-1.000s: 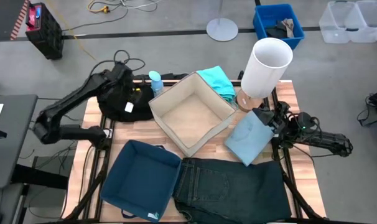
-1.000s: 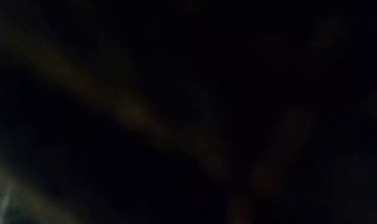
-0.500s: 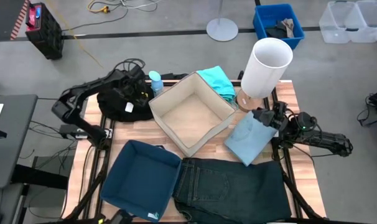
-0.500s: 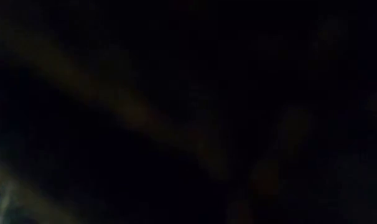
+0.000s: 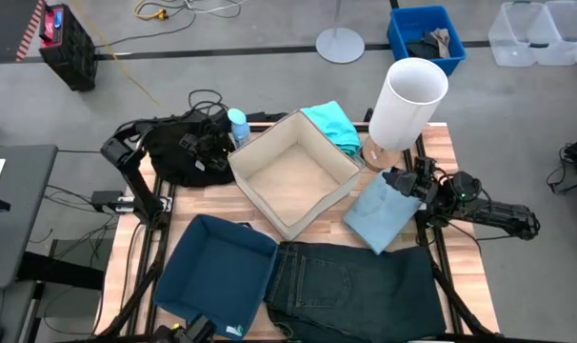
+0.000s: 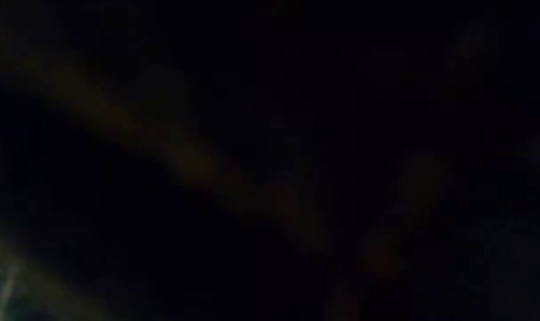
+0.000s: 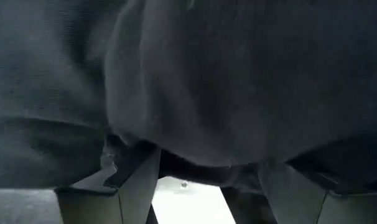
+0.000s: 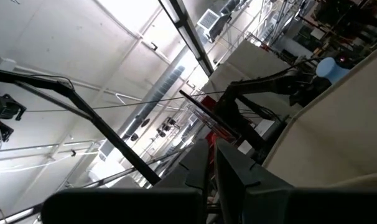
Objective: Sort clothes
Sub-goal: Put the black shirt into the white laundry organizer
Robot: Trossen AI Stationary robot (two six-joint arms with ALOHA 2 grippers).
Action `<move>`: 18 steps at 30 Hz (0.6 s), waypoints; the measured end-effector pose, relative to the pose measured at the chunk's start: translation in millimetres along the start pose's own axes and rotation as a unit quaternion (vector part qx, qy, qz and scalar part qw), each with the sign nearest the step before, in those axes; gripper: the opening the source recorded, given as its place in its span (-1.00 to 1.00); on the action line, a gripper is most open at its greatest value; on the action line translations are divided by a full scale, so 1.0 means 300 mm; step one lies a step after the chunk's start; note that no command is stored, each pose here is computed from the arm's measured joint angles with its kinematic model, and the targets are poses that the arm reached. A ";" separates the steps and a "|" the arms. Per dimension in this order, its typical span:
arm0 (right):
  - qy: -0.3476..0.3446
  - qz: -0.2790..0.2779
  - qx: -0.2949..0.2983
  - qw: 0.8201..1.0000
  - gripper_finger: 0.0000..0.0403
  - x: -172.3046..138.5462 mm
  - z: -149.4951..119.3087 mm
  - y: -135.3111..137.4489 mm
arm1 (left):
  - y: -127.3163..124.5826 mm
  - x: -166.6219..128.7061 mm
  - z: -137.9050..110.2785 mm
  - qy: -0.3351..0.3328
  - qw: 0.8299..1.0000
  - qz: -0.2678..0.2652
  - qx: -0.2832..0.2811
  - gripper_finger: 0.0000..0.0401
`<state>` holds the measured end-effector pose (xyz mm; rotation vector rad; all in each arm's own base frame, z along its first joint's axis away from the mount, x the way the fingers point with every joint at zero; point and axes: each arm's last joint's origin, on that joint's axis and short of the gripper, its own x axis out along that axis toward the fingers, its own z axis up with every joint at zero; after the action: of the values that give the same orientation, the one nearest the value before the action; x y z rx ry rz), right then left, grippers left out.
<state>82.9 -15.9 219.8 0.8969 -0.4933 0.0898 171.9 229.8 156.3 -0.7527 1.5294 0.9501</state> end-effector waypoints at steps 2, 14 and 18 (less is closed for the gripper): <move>0.000 0.000 0.000 1.000 -0.77 0.000 0.000 0.000 | -0.004 0.018 0.005 0.009 1.000 0.001 0.004 0.26; 0.000 0.000 0.000 1.000 -0.77 0.000 0.000 0.000 | -0.009 0.054 0.017 0.017 0.999 0.004 0.026 -0.38; 0.001 -0.002 -0.001 1.000 -0.77 0.000 -0.001 -0.001 | -0.009 0.055 0.017 0.019 0.999 0.005 0.027 -0.79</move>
<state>83.0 -15.9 219.4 0.8945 -0.4899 0.0871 173.9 233.6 139.3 -0.7289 1.5870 0.9034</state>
